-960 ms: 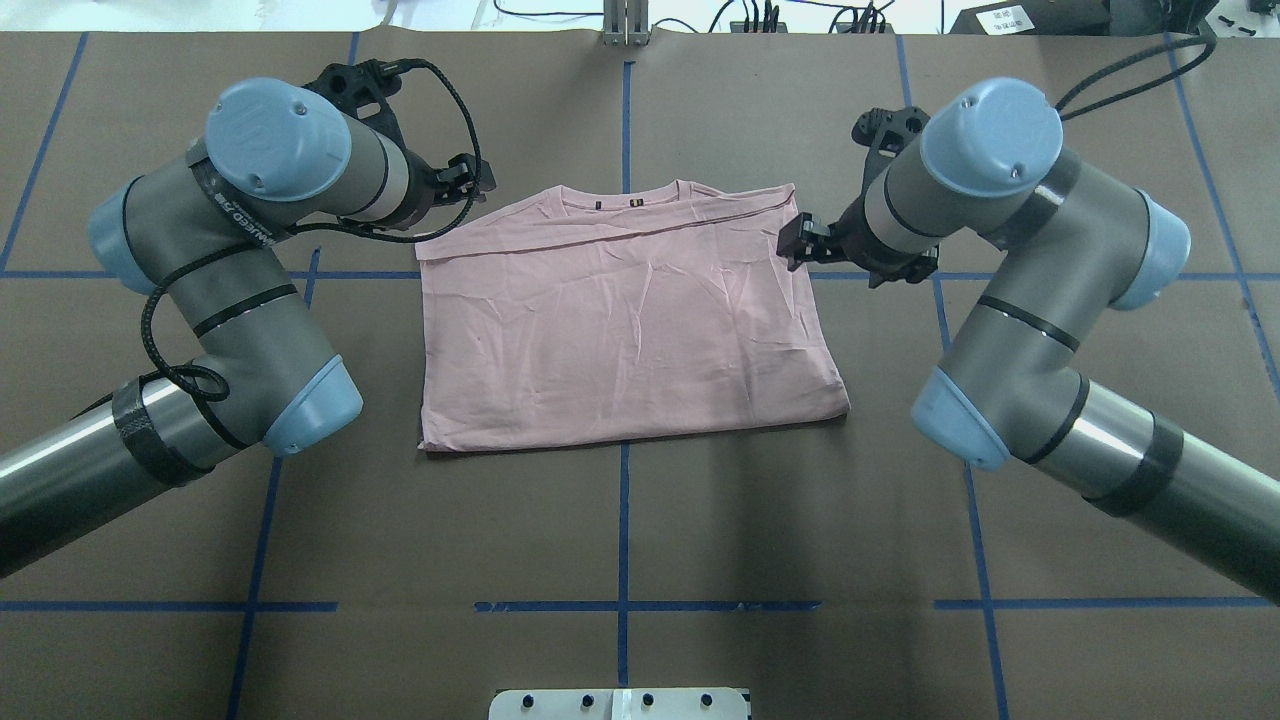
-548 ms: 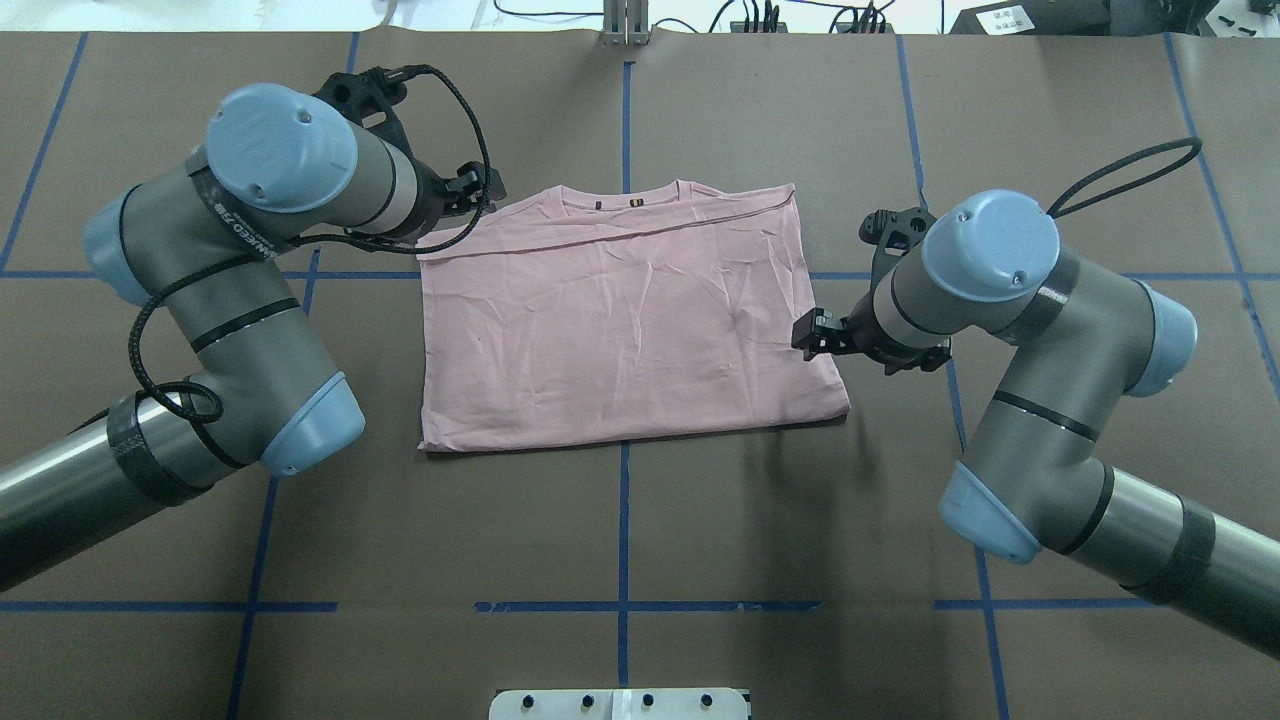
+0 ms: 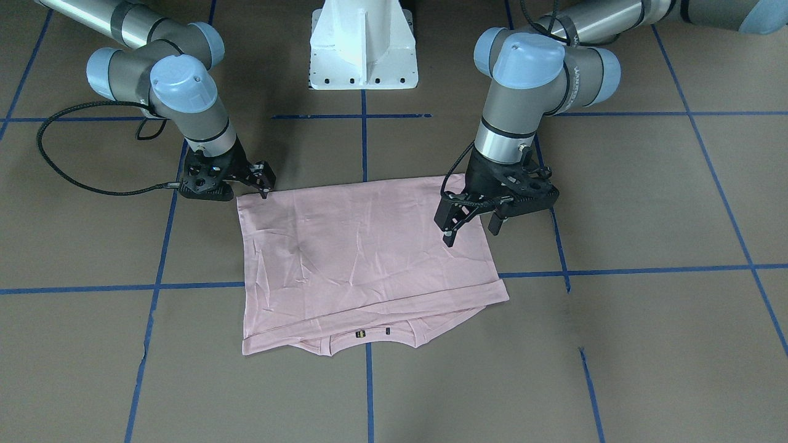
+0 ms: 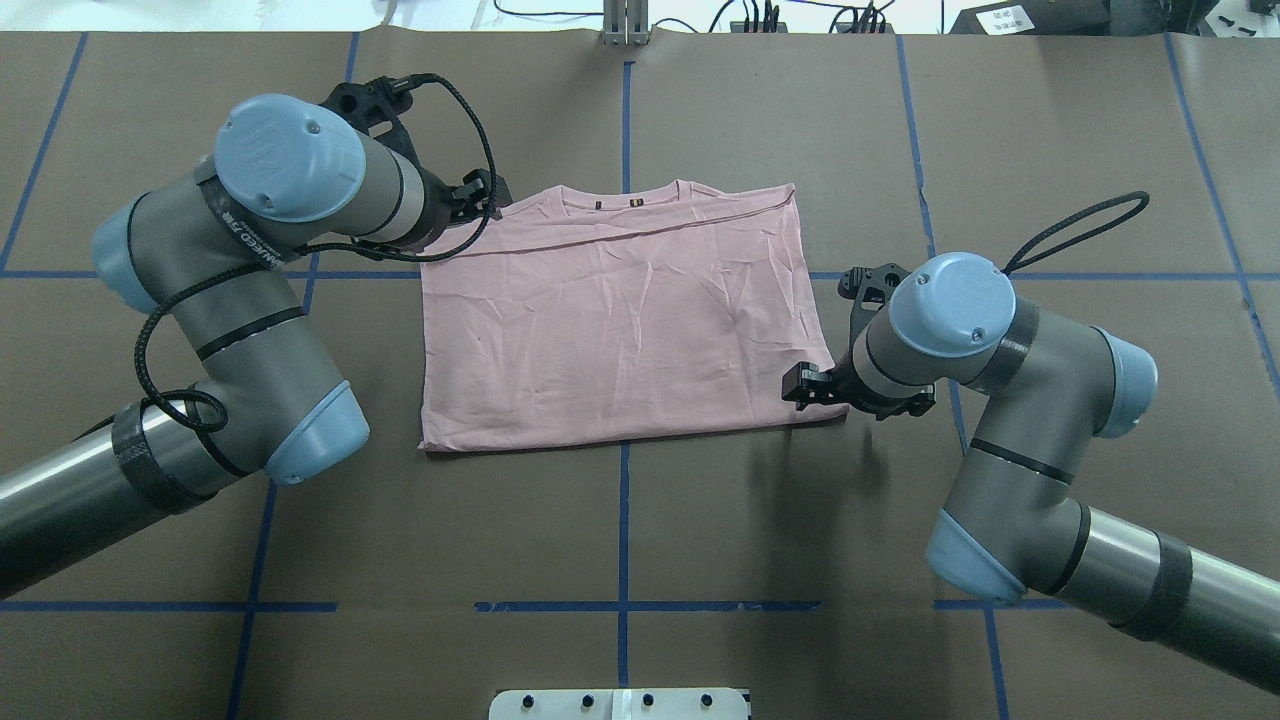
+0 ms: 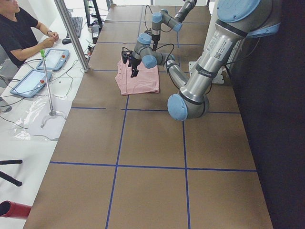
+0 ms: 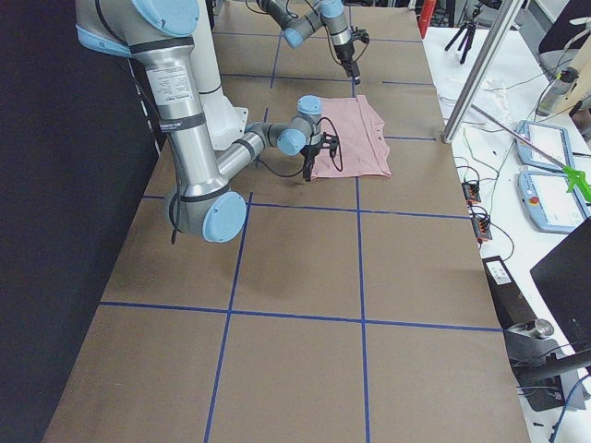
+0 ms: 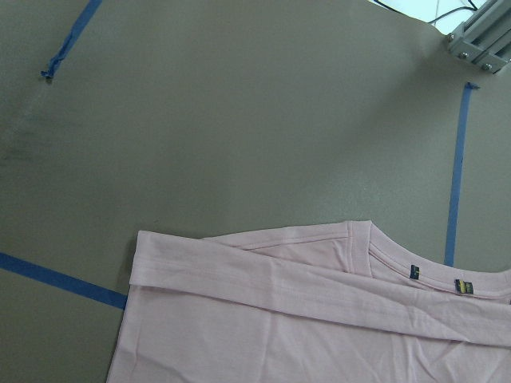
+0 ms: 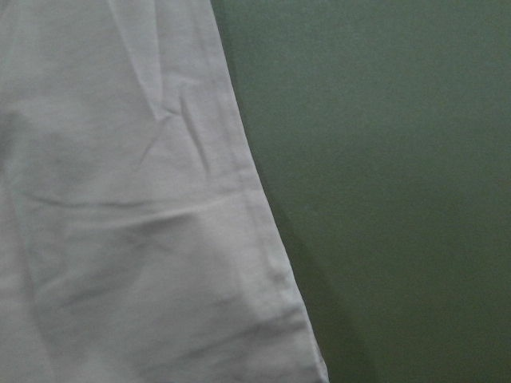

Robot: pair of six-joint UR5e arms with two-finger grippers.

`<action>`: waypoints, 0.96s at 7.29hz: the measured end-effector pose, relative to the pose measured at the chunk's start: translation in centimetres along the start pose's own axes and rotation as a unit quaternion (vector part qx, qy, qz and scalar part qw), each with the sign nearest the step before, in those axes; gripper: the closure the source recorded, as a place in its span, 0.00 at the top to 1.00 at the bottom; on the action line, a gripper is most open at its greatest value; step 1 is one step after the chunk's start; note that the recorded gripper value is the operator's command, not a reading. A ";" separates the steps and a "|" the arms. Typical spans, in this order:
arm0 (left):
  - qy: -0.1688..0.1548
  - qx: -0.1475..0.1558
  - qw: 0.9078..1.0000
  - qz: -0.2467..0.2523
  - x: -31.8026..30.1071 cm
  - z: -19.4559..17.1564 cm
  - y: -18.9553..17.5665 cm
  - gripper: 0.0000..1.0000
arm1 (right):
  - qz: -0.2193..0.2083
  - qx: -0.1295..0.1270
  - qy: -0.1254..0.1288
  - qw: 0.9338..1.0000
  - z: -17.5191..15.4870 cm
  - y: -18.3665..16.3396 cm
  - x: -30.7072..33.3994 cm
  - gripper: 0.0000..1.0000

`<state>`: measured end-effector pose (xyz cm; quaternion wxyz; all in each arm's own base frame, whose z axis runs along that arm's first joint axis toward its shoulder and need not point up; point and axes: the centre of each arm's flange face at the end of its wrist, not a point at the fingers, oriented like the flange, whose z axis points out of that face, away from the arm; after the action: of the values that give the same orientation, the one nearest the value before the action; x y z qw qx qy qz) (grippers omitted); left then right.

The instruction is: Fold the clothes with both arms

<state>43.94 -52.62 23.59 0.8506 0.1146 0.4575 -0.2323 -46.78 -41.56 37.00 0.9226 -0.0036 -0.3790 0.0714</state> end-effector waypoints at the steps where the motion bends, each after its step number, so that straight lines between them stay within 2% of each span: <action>1: 0.000 0.000 1.000 0.000 0.0 0.0 0.0 1.00 | -0.002 -0.001 0.001 1.000 0.2 0.1 -0.3 0.98; 4: 0.000 0.001 1.000 0.000 0.0 0.0 0.0 1.00 | -0.005 -0.002 0.005 1.000 0.8 -0.2 -0.3 0.96; 5: 0.000 0.001 1.000 0.001 -0.1 0.1 0.0 1.00 | -0.005 -0.001 0.005 1.000 0.8 -0.4 -0.3 0.88; 7: -0.001 0.002 1.000 0.001 -0.1 0.1 0.0 1.00 | -0.004 0.000 0.005 1.000 0.8 -0.7 -0.6 0.29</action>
<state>43.95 -52.66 23.71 0.8510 0.1167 0.4564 -0.2320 -47.68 -42.40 37.23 0.9249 -0.0025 -0.3740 0.0680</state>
